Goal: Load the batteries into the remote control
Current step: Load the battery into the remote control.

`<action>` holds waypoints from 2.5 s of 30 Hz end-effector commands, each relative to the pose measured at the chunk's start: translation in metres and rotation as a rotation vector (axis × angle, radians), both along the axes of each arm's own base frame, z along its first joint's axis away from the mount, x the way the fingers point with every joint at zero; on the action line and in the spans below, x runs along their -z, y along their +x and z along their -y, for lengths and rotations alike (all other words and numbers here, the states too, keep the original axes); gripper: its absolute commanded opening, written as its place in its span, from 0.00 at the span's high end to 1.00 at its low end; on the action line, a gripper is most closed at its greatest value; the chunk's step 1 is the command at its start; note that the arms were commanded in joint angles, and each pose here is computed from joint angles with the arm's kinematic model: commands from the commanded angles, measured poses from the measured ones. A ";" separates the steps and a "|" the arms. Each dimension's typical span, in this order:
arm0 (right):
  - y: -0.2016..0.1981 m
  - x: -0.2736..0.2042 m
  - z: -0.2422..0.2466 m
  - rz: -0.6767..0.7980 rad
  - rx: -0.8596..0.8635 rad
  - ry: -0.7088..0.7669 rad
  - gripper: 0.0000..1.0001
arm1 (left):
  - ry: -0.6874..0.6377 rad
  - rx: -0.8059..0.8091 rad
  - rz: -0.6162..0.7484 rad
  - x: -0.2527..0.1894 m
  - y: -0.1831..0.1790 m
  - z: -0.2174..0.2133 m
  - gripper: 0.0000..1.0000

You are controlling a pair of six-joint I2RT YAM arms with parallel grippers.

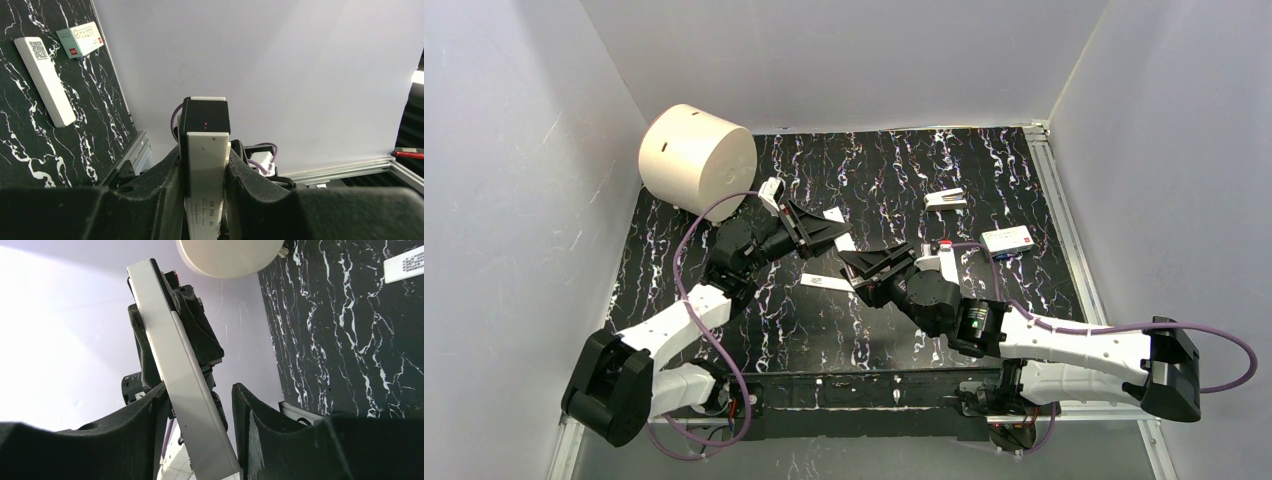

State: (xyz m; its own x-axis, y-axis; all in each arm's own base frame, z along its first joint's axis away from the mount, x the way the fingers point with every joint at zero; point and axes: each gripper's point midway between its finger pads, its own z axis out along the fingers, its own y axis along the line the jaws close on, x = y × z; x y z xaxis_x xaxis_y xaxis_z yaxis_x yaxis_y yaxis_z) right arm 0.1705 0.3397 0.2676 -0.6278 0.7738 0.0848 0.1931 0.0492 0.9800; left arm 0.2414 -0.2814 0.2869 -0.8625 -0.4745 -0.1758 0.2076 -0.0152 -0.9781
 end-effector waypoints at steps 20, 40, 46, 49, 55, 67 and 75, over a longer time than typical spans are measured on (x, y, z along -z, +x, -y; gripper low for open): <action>-0.003 -0.021 0.004 0.175 -0.045 -0.076 0.03 | -0.055 0.014 0.087 -0.049 -0.022 -0.010 1.00; -0.013 -0.037 0.015 0.327 -0.081 -0.058 0.26 | -0.061 0.014 0.082 -0.054 -0.021 -0.009 1.00; -0.013 -0.036 0.009 0.353 -0.105 -0.104 0.41 | -0.059 0.014 0.087 -0.056 -0.020 -0.008 1.00; -0.013 -0.031 0.007 0.358 -0.113 -0.144 0.45 | -0.059 0.015 0.090 -0.058 -0.020 -0.008 1.00; -0.011 -0.019 0.011 0.366 -0.107 -0.209 0.52 | -0.059 0.014 0.095 -0.062 -0.022 -0.010 1.00; -0.012 -0.006 0.004 0.549 -0.188 -0.425 0.67 | -0.083 0.017 0.032 -0.069 -0.020 -0.012 1.00; -0.012 -0.048 0.011 0.587 -0.175 -0.429 0.23 | 0.027 -0.037 0.093 -0.047 -0.021 -0.018 1.00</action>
State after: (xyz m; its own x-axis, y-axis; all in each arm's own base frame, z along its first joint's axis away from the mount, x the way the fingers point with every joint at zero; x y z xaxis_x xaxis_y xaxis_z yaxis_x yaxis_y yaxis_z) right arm 0.1592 0.3348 0.2932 -0.6280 0.5895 -0.5081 -0.3424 0.3771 0.8606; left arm 0.2294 -0.2707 0.3104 -0.8612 -0.4831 -0.1578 0.1772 0.0055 -0.9842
